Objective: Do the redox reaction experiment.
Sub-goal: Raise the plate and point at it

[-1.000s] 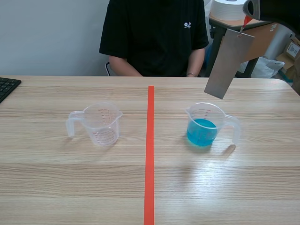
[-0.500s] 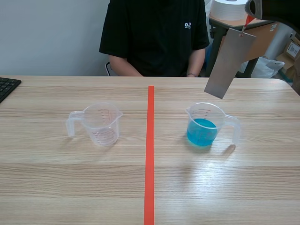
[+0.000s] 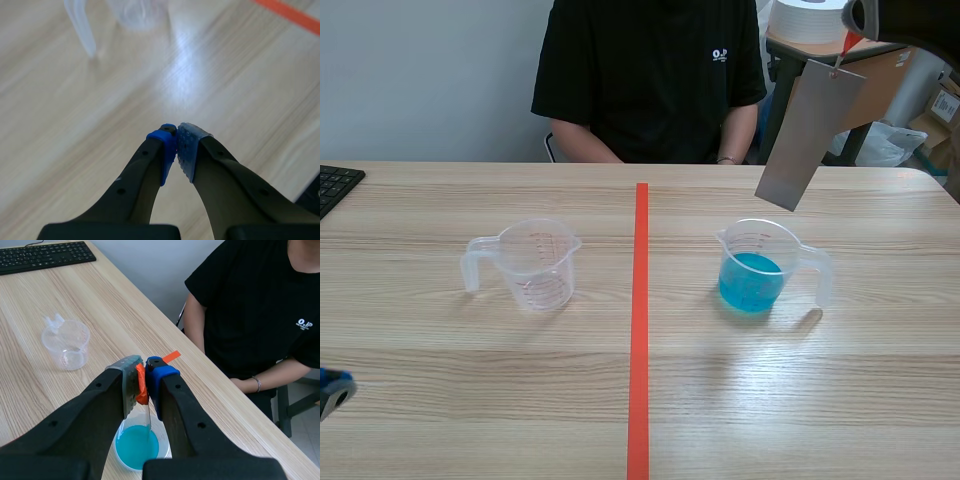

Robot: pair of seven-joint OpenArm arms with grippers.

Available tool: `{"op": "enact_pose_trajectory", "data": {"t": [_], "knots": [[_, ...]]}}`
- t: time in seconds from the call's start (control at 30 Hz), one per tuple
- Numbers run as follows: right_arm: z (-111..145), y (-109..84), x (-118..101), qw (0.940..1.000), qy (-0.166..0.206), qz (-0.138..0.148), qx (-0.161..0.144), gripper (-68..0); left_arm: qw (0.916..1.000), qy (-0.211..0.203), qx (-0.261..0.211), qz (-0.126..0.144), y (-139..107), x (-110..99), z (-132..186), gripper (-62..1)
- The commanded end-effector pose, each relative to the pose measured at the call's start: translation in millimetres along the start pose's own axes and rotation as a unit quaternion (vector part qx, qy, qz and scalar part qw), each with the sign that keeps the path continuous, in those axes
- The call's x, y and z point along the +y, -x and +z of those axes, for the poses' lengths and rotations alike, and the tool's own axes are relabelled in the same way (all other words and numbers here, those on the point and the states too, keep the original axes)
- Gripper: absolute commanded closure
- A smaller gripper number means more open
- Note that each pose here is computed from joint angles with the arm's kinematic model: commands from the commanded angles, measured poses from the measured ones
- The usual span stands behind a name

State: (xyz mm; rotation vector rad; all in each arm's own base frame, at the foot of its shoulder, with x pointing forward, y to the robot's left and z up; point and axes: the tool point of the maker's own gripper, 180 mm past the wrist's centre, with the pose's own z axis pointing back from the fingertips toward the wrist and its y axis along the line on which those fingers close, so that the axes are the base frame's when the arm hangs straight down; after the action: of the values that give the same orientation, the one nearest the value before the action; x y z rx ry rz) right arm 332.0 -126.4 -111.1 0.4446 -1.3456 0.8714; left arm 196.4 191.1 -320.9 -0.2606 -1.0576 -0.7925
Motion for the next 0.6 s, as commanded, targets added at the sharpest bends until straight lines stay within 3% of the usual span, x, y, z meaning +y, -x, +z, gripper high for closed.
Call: {"op": "enact_pose_trajectory", "data": {"t": [0.0, 0.33, 0.57], "knots": [[4, -16.6, -3, 0.9997, 0.002, 0.016, -0.021, -1.5, 0.999, 0.01, -0.042, -0.013, -27, 1, -11, -4.7], [4, -17.5, -3, 0.9996, 0.0, 0.014, -0.023, -1.5, 0.9851, 0.038, -0.148, -0.078, -112, 5, -67, -4.7], [4, -17.4, -3, 0.9996, 0.0, 0.014, -0.023, -1.5, 0.9693, 0.062, -0.196, -0.135, -165, -20, -109, -4.7]]}}
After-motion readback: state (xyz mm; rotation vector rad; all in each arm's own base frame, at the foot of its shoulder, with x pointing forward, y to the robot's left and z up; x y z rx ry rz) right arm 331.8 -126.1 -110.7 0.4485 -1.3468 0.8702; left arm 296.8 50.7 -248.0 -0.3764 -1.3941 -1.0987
